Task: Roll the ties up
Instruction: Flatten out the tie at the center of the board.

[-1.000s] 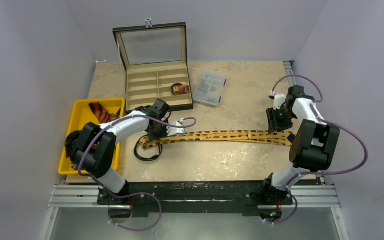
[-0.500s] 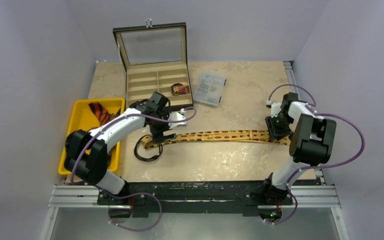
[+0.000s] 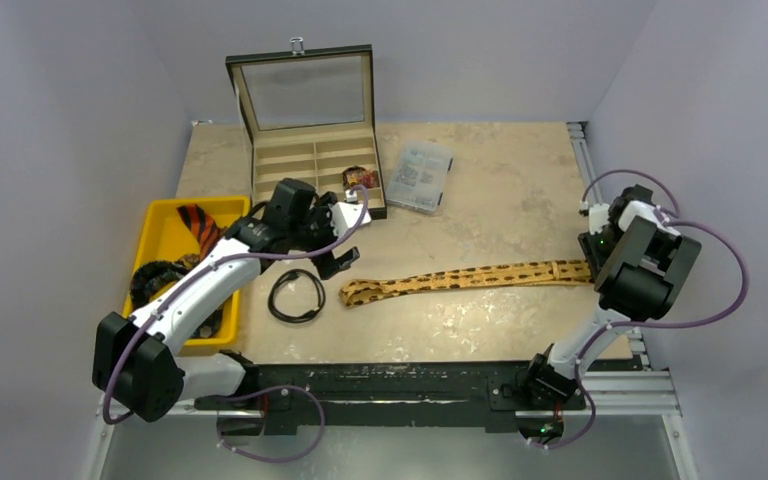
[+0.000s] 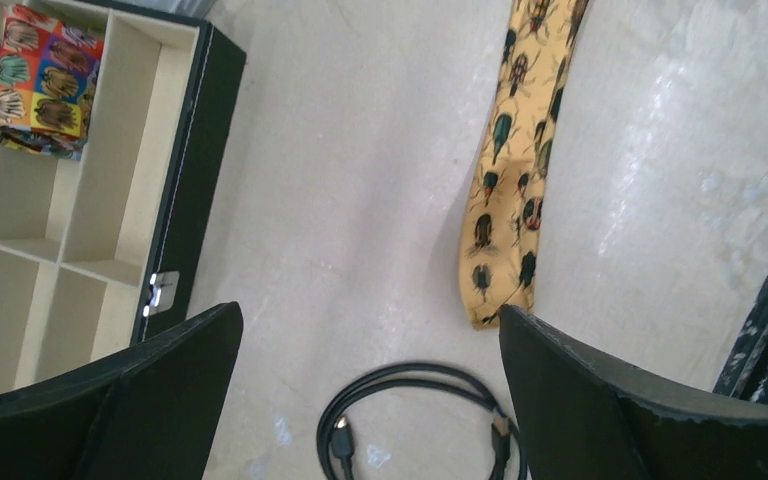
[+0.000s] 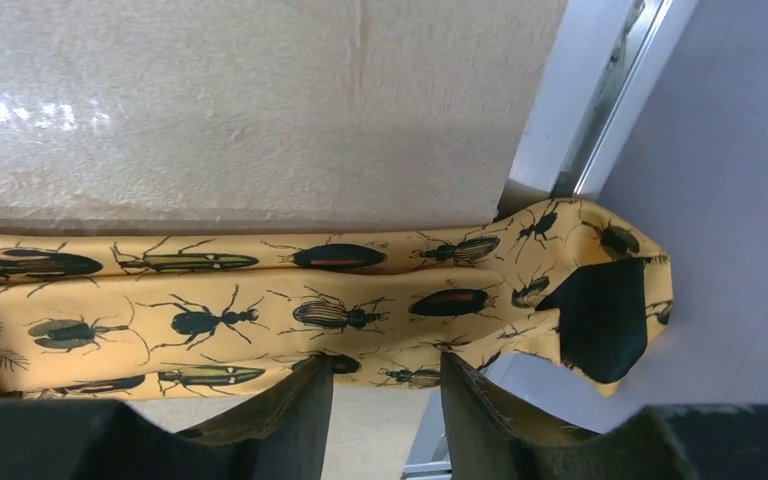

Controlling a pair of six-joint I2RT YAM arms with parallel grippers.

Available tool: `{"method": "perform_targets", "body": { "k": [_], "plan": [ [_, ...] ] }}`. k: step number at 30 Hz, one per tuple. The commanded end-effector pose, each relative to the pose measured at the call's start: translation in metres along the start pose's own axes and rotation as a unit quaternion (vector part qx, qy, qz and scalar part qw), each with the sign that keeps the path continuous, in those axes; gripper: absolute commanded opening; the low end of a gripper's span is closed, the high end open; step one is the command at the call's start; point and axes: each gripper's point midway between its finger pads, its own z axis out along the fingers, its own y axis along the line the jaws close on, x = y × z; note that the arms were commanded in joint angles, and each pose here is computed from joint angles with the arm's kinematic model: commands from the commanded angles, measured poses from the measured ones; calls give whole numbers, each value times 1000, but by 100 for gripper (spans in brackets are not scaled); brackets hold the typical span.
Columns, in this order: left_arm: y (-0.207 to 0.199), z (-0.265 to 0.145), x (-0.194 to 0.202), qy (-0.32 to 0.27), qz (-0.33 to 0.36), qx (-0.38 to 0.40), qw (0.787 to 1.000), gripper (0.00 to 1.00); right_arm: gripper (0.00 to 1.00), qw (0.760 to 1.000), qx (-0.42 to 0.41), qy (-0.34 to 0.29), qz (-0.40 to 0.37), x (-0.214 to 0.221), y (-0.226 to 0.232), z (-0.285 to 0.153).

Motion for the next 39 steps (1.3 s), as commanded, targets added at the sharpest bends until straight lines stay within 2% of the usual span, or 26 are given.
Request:
{"method": "perform_targets", "body": {
  "k": [1,4,5,9,12,14,16,18,20,21,24,28,31,36,39],
  "plan": [
    [-8,2,-35,-58,-86,36,994,100,46,998,-1,-36,-52,-18,-6,-20],
    [-26,5,-32,-37,-90,99,990,100,53,994,-20,-72,-78,-25,0,-49],
    [-27,8,-31,-39,-88,101,990,100,60,992,-30,-89,-83,-28,5,-61],
    [-9,8,-32,-67,-81,27,994,100,72,978,-54,-175,-95,-49,21,-108],
    [10,-6,-43,-103,-68,-40,992,100,82,957,-91,-245,-128,-65,48,-141],
    [19,-19,-51,-136,-62,-80,985,100,96,932,-105,-303,-171,-72,68,-165],
    [15,-24,-57,-160,-35,-77,983,100,98,899,-123,-363,-214,-76,92,-184],
    [-3,-19,-52,-131,-47,-19,990,100,98,871,-136,-412,-231,-84,117,-197],
    [-24,-24,-53,-95,-52,66,992,100,98,832,-168,-435,-300,-83,155,-203],
    [-34,-25,-51,-84,-46,107,990,100,98,819,-178,-431,-334,-84,174,-202],
    [-29,-13,-40,-86,-69,80,991,100,97,779,-202,-387,-451,-78,231,-183],
    [-33,-5,-16,-90,-39,58,993,100,96,748,-201,-357,-522,-78,270,-154],
    [-34,-4,-10,-73,-55,58,994,100,96,723,-207,-328,-572,-72,288,-133],
    [-37,3,1,-65,-85,58,993,98,94,708,-207,-289,-611,-72,309,-100],
    [-40,9,17,-48,-63,57,995,94,93,710,-207,-269,-617,-74,314,-86]
  ]
}}
